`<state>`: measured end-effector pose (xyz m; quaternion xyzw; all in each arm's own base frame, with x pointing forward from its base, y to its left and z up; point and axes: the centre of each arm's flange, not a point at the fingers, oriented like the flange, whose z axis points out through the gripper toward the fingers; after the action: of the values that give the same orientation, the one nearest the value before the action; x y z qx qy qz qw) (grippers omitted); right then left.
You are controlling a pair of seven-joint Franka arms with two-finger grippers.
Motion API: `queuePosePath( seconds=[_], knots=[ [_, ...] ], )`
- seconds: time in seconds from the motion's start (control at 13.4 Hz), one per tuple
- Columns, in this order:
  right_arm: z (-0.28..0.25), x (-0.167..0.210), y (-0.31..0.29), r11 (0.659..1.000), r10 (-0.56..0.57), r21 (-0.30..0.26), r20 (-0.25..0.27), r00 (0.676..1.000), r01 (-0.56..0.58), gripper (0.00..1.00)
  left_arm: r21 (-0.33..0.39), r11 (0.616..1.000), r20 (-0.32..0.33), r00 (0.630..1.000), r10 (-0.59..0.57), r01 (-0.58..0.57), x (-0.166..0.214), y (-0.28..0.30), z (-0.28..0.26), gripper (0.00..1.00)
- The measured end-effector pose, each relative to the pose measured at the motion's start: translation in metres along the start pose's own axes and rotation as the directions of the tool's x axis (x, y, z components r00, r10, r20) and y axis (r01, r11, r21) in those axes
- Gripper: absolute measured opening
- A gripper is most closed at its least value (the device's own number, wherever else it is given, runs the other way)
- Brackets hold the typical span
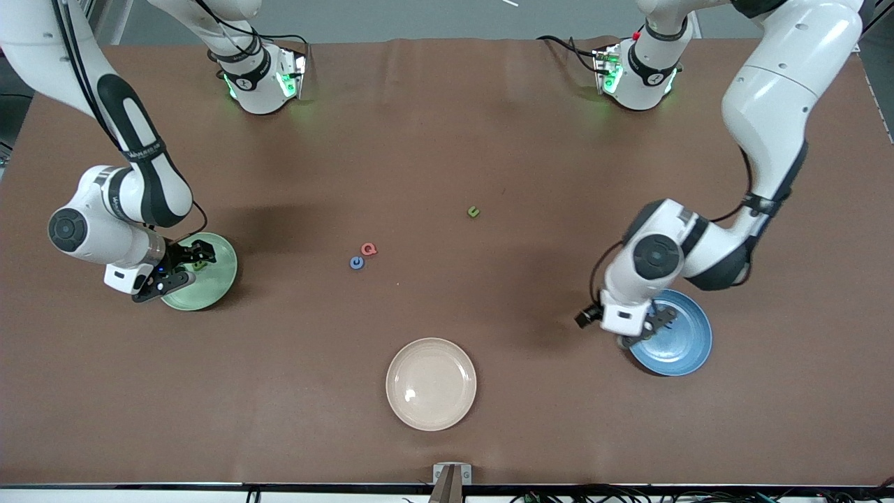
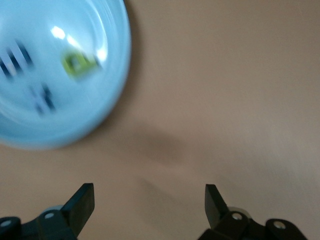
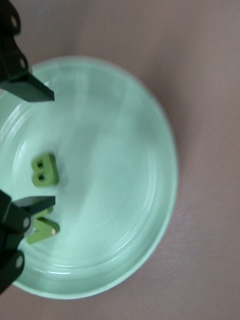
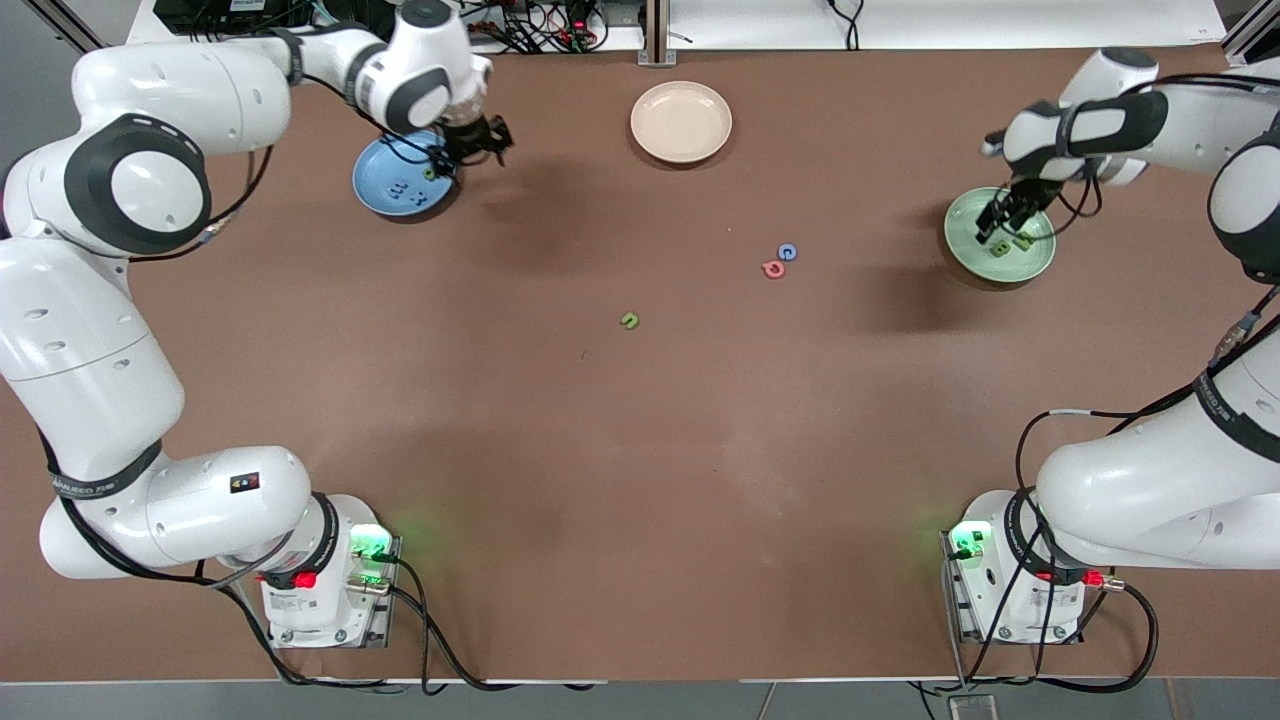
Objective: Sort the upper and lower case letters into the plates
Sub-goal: 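Set B on the green plate while the left gripper drops n, then reach the right gripper to blue c while the left gripper grasps green p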
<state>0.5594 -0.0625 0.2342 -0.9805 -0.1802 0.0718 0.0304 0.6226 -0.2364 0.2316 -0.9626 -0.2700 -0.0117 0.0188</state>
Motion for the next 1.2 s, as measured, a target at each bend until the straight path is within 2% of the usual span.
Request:
queuePosePath(
  seconds=[0.15,0.3,0.45,0.6,0.82,1.12,1.2],
  knots=[
    [-0.056,0.018,-0.059,0.995,0.095,-0.011,0.026,0.995,-0.095,0.89,-0.001,0.999,0.028,0.999,-0.036,0.037,-0.048,0.022,0.000,0.96],
    [-0.092,0.031,-0.139,0.976,0.216,-0.039,0.043,0.975,-0.215,0.89,0.010,0.995,0.043,0.994,-0.098,0.098,-0.099,0.043,0.002,0.95],
    [-0.096,0.041,-0.215,0.943,0.329,-0.067,0.030,0.944,-0.327,0.89,0.026,0.986,0.048,0.985,-0.167,0.166,-0.149,0.060,0.006,0.95],
    [-0.086,0.049,-0.268,0.906,0.418,-0.073,-0.005,0.909,-0.417,0.91,0.024,0.975,0.059,0.973,-0.223,0.222,-0.193,0.071,0.010,0.95],
    [-0.056,0.065,-0.311,0.863,0.501,-0.045,-0.064,0.863,-0.504,0.94,0.012,0.967,0.055,0.965,-0.255,0.254,-0.250,0.076,0.021,0.93],
    [-0.014,0.081,-0.315,0.855,0.515,-0.014,-0.099,0.852,-0.518,0.98,-0.007,0.958,0.022,0.958,-0.287,0.287,-0.303,0.076,0.031,0.89],
    [-0.006,0.083,-0.316,0.857,0.512,-0.009,-0.106,0.852,-0.516,1.00,-0.010,0.956,0.025,0.956,-0.292,0.292,-0.311,0.076,0.032,0.85]
  ],
)
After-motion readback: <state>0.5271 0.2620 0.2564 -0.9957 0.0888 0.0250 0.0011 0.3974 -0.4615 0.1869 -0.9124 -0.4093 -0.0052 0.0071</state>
